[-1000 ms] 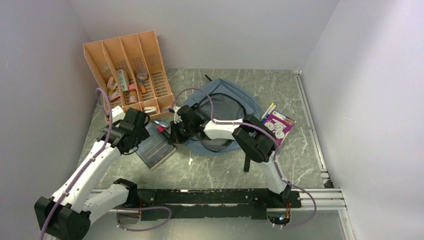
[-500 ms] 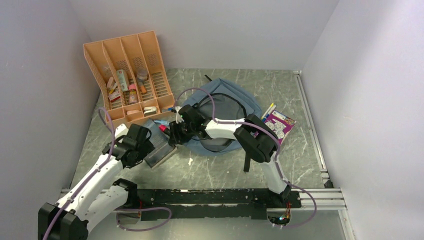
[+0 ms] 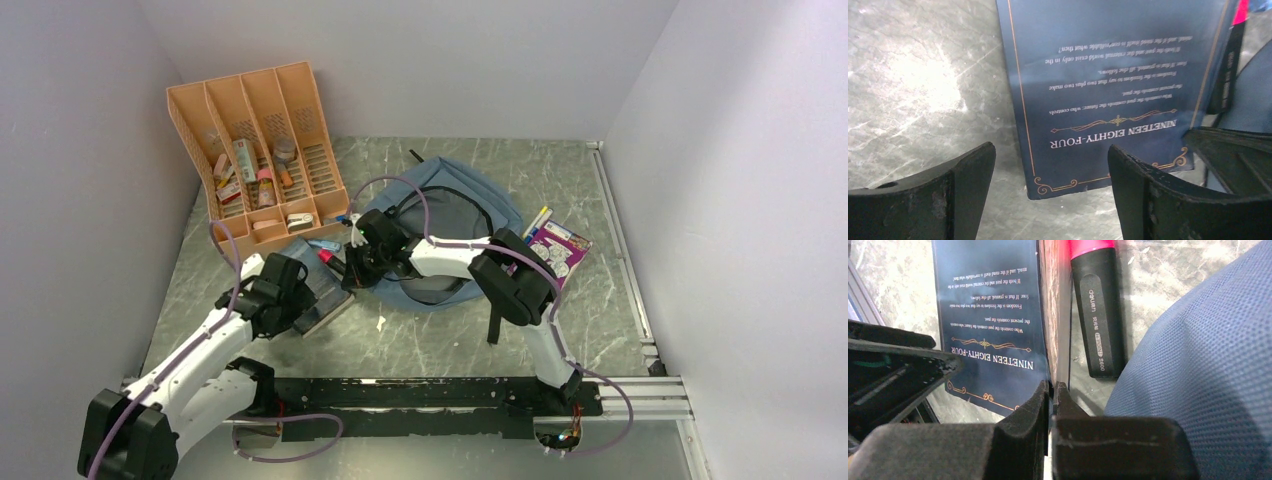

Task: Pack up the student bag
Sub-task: Pick up the book from the center of the board.

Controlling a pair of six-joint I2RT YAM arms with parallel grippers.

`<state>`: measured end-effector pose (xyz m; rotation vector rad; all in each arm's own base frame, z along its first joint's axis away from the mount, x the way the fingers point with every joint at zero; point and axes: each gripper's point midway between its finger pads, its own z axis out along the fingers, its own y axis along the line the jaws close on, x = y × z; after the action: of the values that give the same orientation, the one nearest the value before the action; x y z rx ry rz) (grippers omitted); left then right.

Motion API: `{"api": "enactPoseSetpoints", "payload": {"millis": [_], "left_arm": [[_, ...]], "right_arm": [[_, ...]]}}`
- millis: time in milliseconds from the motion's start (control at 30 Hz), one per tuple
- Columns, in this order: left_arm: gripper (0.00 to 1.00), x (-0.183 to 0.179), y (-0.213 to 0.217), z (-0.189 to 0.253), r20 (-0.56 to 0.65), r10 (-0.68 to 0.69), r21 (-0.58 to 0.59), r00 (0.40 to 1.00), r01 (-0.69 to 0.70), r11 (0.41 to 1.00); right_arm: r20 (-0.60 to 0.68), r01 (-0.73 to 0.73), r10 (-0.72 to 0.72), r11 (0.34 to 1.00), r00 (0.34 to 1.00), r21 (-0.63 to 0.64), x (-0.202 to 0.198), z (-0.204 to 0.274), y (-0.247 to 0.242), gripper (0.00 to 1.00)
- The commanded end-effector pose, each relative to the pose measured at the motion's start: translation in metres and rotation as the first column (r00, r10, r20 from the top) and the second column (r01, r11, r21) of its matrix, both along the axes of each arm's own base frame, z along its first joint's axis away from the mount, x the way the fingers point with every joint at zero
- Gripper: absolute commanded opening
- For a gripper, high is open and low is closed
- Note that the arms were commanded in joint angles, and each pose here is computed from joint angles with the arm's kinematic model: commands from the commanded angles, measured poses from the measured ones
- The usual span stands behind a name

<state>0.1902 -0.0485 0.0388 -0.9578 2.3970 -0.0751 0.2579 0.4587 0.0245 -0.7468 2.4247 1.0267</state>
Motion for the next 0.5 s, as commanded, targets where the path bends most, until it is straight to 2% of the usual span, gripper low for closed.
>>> {"api": "enactPoseSetpoints", "payload": {"millis": [0,167,467], "left_arm": [[0.87,0.001,-0.008,-0.012,-0.009,-0.026,-0.042,1.000,0.026,0.999],[0.87,-0.002,-0.009,-0.020,-0.023,-0.034,-0.045,0.999,0.033,0.998],[0.84,-0.001,-0.012,-0.032,0.024,-0.033,-0.073,0.999,0.035,0.997]], "right_arm": [[-0.038,0.066,-0.077,0.971,0.996,-0.229,-0.004,-0.063,-0.047,0.00],[-0.046,0.092,-0.110,0.951,0.993,-0.294,0.001,-0.083,-0.066,0.00],[-0.083,0.074,-0.104,0.948,0.991,-0.309,-0.006,-0.096,-0.073,0.00]]}}
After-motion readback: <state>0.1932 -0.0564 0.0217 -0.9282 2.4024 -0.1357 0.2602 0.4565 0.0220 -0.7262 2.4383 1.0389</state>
